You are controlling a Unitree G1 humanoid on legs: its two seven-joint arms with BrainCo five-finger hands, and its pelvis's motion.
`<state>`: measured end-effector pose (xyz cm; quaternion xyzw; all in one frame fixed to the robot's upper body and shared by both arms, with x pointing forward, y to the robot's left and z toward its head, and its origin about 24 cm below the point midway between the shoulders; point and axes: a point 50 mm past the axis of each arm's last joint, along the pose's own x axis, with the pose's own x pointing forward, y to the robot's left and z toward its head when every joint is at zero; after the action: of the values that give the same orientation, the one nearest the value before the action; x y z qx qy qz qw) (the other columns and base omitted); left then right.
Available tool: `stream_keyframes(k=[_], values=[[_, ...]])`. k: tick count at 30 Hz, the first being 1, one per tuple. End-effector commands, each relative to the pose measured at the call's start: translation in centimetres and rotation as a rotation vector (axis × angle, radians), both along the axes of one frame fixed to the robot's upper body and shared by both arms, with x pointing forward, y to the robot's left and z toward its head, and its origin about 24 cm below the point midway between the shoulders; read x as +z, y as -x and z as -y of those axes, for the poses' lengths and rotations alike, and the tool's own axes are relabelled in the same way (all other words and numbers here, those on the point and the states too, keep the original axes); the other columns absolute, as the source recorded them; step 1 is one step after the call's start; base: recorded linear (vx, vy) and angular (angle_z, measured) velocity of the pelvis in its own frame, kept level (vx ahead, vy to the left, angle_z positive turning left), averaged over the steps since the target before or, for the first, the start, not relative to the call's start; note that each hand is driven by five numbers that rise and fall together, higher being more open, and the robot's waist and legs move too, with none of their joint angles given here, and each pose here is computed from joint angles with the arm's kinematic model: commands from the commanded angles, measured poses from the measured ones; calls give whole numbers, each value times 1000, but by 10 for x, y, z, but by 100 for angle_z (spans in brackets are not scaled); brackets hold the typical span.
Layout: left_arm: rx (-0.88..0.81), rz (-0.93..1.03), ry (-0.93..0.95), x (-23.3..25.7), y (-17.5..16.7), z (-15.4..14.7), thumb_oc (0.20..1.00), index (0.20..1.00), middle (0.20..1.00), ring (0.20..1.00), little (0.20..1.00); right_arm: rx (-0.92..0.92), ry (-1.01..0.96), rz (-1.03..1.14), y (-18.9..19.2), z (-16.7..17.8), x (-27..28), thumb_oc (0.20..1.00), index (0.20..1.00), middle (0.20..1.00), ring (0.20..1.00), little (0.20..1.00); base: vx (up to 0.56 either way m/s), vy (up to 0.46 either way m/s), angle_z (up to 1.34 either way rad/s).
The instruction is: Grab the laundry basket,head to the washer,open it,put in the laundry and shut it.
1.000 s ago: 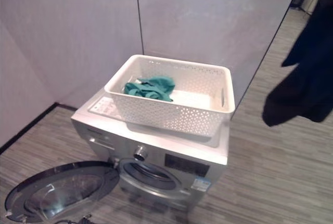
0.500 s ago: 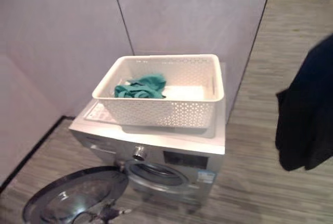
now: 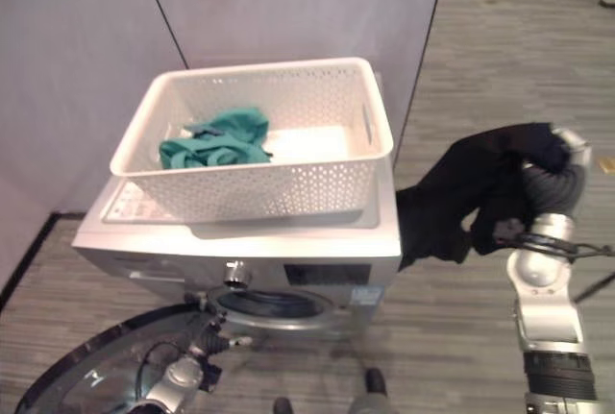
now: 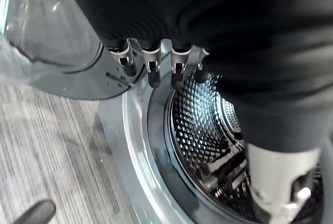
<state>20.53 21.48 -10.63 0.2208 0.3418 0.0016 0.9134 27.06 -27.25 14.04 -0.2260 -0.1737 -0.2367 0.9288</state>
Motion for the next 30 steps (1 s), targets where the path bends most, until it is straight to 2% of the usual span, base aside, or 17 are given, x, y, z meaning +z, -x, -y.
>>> stream_keyframes(k=[1,6,8,11,14,16,19,26,30], values=[[54,8,-62,4,6,-30,1000,1000,1000,1000,1000,81,43,147,-1,-5,36,200,200,200,200,200,-190,-158,-5],[40,91,-93,21,-3,-42,1000,1000,1000,1000,1000,263,-27,130,-12,-40,28,200,200,200,200,200,-213,-245,-17],[34,115,-95,25,-9,-41,1000,1000,1000,1000,1000,289,-34,131,-13,-44,28,200,200,200,200,200,-202,-259,-27],[-49,248,-113,51,-45,-24,1000,1000,1000,1000,1000,348,-16,124,-8,-52,26,200,200,200,200,200,-379,-313,13],[-108,315,-112,64,-66,-6,1000,1000,1000,1000,1000,356,2,95,-1,-51,20,200,200,200,200,200,-212,-114,113],[-127,385,-120,78,-77,0,1000,1000,1000,1000,1000,418,13,94,3,-65,19,200,200,200,200,200,-236,-19,132],[-130,452,-126,86,-75,2,1000,1000,1000,1000,1000,624,-53,52,13,-101,4,200,200,200,200,200,-75,42,-17],[-224,515,-122,95,-70,13,1000,1000,1000,1000,1000,746,-104,-60,30,-117,-22,200,200,200,200,200,12,86,-14],[-305,543,-139,101,-65,17,1000,1000,1000,1000,1000,828,-48,-95,39,-127,-25,200,200,200,200,200,-16,97,-21]])
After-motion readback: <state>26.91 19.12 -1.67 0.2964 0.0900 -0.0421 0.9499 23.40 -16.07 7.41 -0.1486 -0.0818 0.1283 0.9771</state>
